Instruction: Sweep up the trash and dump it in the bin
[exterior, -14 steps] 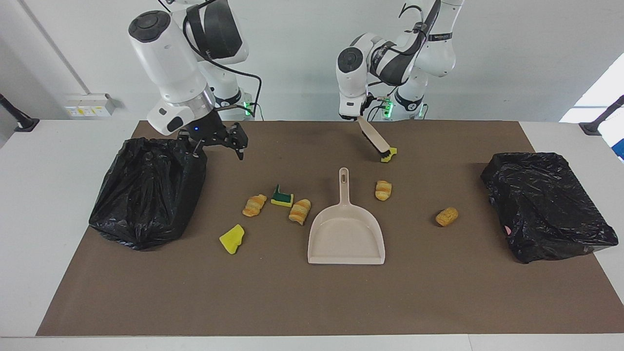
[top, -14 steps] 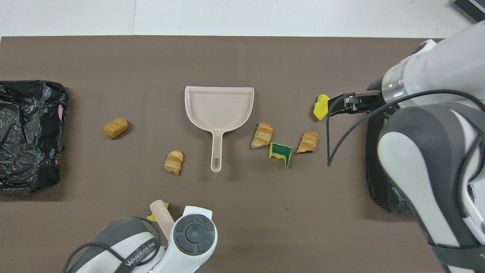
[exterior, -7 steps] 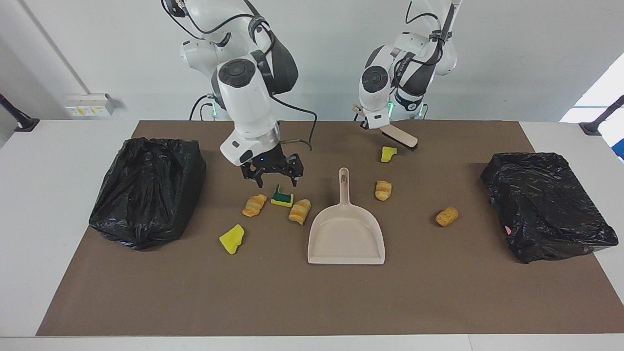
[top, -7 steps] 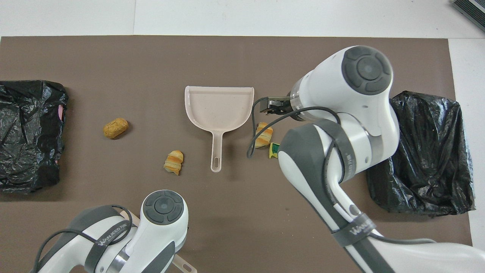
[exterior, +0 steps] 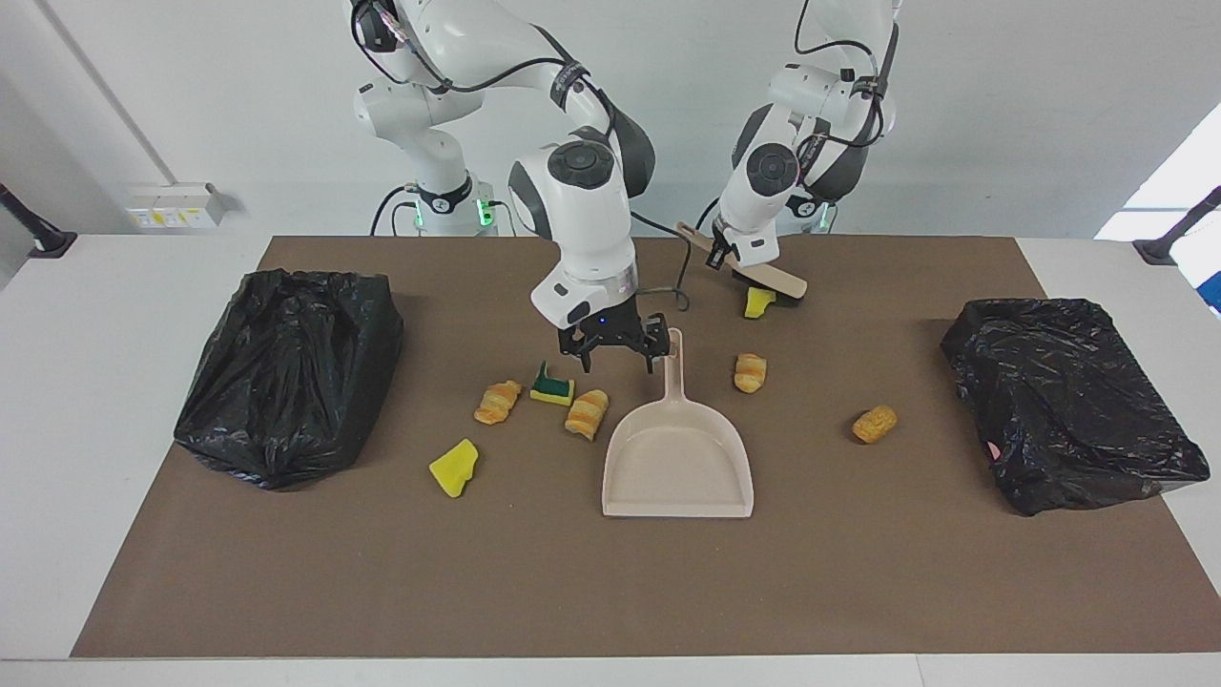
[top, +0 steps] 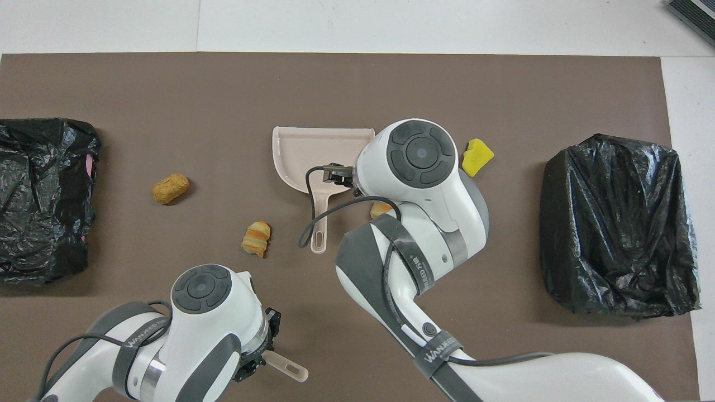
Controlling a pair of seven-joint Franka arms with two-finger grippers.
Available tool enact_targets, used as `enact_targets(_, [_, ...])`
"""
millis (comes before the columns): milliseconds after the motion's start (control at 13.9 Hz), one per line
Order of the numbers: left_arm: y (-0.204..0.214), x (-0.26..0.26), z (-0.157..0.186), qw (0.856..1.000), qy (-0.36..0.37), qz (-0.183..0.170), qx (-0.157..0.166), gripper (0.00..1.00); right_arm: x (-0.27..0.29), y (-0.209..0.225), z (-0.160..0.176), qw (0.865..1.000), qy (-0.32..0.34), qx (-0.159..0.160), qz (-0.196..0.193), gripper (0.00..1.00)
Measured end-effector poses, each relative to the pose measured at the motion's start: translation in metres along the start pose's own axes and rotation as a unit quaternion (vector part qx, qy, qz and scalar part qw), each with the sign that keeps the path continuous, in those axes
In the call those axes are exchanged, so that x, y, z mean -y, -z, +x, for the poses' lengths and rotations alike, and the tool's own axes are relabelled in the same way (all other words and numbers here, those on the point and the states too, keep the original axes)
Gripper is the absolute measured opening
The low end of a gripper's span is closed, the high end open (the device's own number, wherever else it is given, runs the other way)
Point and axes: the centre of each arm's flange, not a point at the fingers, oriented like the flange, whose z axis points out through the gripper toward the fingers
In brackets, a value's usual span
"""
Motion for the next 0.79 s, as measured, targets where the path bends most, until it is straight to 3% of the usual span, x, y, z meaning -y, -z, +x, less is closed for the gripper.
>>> enact_targets(216, [0.01, -0.014, 0.036, 0.998, 0.042, -0.041, 0.011, 0.26, 0.025, -0.031, -0.018, 1.0, -0.023, 0.0, 0.006, 1.0])
enact_targets(503, [0.051, -0.049, 0.092, 0.991, 0.094, -0.093, 0.024, 0.26, 0.043, -0.071, -0.049, 1.0, -0.002, 0.012, 0.0, 0.98])
enact_targets(647, [0.076, -0.071, 0.118, 0.988, 0.105, -0.115, 0.027, 0.26, 0.046, -0.08, -0.06, 1.0, 0.006, 0.019, -0.006, 0.84])
enact_targets(719, [0.086, -0.08, 0.13, 0.986, 0.108, -0.122, 0.028, 0.26, 0.047, -0.082, -0.064, 1.0, 0.009, 0.021, -0.008, 0.83])
enact_targets(791, [0.095, -0.087, 0.141, 0.986, 0.106, -0.122, 0.03, 0.26, 0.047, -0.084, -0.066, 1.0, 0.011, 0.022, -0.009, 0.76])
